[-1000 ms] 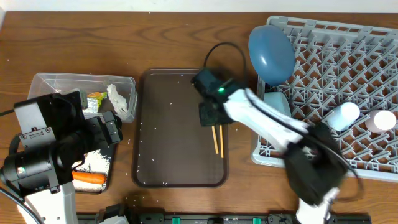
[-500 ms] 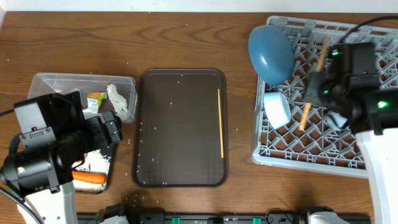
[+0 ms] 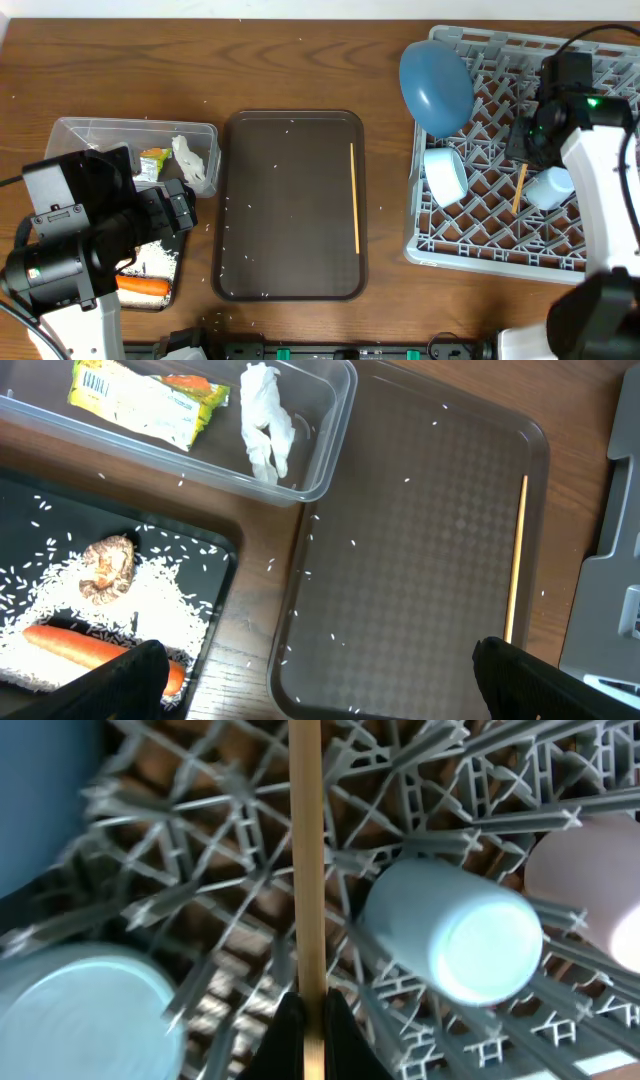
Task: Sort waste into correct bins and load items into the dishwasher rack
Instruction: 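Insert the chopstick into the rack with the right gripper and release, then grasp the second chopstick from the brown tray with the right gripper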
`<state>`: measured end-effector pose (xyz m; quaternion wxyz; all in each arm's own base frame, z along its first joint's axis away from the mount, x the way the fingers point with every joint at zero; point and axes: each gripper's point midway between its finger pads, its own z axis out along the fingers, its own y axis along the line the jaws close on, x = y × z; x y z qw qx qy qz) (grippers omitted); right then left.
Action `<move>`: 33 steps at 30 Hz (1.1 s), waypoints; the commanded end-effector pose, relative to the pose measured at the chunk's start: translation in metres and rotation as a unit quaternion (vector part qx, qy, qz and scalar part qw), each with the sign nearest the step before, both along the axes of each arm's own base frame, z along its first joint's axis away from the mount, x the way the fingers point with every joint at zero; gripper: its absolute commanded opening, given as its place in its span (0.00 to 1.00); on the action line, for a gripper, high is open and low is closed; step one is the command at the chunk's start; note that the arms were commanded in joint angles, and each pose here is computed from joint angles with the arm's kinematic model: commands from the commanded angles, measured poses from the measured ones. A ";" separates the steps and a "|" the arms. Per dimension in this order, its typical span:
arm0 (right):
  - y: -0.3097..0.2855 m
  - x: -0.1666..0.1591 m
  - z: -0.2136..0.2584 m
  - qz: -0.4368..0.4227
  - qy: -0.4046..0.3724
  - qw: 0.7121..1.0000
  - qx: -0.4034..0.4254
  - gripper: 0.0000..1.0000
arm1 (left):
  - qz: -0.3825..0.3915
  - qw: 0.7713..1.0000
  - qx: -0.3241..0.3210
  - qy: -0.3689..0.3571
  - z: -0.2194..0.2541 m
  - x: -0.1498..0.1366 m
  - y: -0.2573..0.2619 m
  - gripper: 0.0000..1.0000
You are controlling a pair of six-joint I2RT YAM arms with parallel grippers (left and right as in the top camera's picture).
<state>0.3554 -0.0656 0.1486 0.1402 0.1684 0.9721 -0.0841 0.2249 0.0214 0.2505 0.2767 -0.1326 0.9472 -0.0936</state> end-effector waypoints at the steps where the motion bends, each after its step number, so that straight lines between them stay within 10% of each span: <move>1: -0.027 -0.002 -0.020 -0.013 0.043 0.997 -0.059 0.01 | -0.012 1.000 0.003 -0.005 0.003 0.000 -0.002 0.98; 5: -0.042 -0.004 -0.029 -0.022 0.068 0.992 -0.103 0.01 | -0.012 1.000 0.003 -0.005 0.003 0.000 -0.002 0.98; 11: -0.016 0.002 -0.037 0.063 0.076 0.993 -0.057 0.36 | -0.012 1.000 0.003 -0.005 0.003 0.000 -0.002 0.98; 22: 0.145 0.000 0.044 0.246 -0.053 0.957 0.147 0.49 | -0.012 1.000 0.003 -0.005 0.003 0.000 -0.002 0.98; 33: 0.270 -0.041 0.006 0.238 -0.018 0.967 0.084 0.40 | -0.012 1.000 0.003 -0.005 0.003 0.000 -0.002 0.98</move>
